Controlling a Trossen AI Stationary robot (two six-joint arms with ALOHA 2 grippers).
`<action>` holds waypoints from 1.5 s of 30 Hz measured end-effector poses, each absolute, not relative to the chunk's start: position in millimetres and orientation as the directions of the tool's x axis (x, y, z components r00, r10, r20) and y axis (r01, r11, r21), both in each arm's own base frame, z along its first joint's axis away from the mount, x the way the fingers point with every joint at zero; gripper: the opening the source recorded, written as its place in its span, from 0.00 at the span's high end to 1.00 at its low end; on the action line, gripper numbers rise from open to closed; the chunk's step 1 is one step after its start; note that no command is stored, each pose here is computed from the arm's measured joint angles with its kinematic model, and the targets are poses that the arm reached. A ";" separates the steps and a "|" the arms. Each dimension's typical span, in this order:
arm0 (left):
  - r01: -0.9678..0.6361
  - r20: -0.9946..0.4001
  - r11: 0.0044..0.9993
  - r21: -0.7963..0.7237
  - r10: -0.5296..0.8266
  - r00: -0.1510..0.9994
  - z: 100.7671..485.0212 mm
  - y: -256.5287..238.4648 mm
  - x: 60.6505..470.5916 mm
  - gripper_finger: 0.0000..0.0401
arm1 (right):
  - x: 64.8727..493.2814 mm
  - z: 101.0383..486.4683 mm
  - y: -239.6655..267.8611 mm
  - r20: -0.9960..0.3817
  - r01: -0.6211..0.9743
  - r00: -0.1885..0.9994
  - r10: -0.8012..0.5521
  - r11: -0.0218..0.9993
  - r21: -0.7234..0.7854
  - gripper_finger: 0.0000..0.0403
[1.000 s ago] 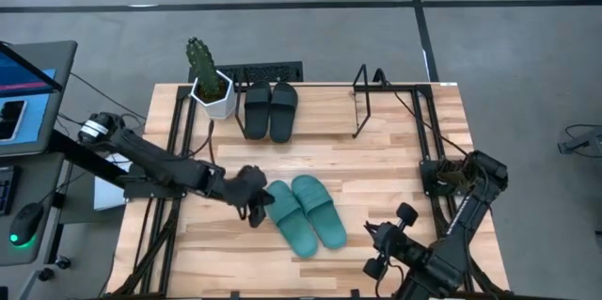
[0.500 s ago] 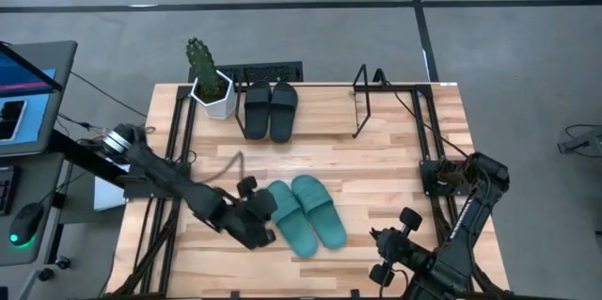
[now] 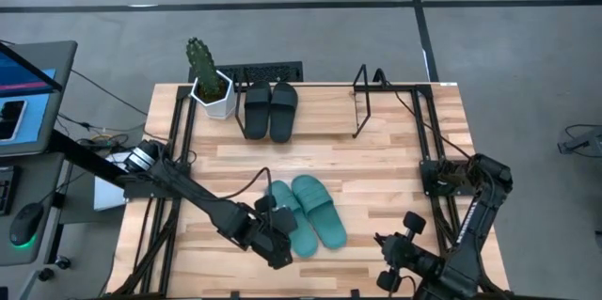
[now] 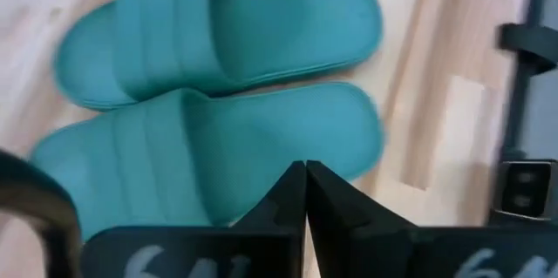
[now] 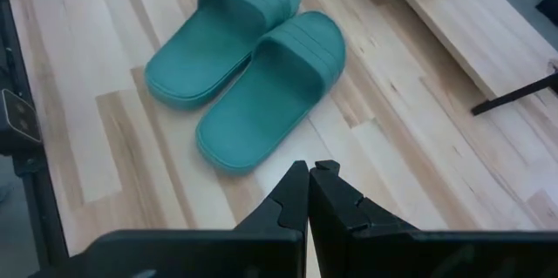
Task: Pick and place slides into the shelf
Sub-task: Put the left green slides on the shelf
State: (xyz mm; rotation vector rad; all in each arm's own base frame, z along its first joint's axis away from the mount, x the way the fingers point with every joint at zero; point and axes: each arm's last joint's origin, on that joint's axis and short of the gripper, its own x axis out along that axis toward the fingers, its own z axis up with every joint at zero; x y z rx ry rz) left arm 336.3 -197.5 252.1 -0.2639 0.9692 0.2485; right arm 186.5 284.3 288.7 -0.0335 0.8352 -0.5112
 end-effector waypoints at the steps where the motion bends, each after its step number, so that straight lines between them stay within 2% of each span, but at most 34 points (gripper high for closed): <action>1: -0.319 -0.837 0.940 -0.123 0.075 0.542 252.3 -197.7 337.0 1.00 | 185.5 288.7 284.9 -0.700 0.421 0.559 -0.444 0.880 -0.222 1.00; 9: -0.227 -0.838 0.958 -0.174 -0.023 0.545 253.3 -195.2 344.6 1.00 | 176.5 288.0 290.4 -0.730 0.442 0.542 -0.417 0.880 -0.174 1.00; 19: -0.233 -0.773 0.905 -0.356 -0.146 0.617 258.6 -192.5 361.4 1.00 | 162.4 287.1 299.8 -0.755 0.494 0.540 -0.372 0.867 -0.074 1.00; 24: -0.246 -0.743 0.883 -0.399 -0.154 0.652 253.4 -206.6 363.4 1.00 | 159.1 286.4 303.4 -0.775 0.502 0.529 -0.346 0.864 -0.042 1.00; 31: -0.296 -0.762 0.863 -0.409 -0.145 0.631 235.9 -221.6 362.4 1.00 | 157.4 285.8 305.2 -0.791 0.486 0.516 -0.329 0.873 -0.046 1.00; 36: -0.275 -0.778 0.847 -0.455 -0.227 0.586 215.4 -227.9 371.6 0.99 | 154.3 285.9 305.6 -0.790 0.454 0.515 -0.333 0.888 -0.078 1.00; 40: -0.259 -0.787 0.833 -0.489 -0.294 0.543 197.9 -233.1 377.8 0.93 | 151.7 286.1 306.3 -0.789 0.419 0.517 -0.333 0.902 -0.106 1.00; 45: -0.245 -0.781 0.818 -0.520 -0.340 0.523 188.5 -236.2 382.2 0.77 | 148.7 286.1 307.7 -0.788 0.390 0.520 -0.329 0.913 -0.124 1.00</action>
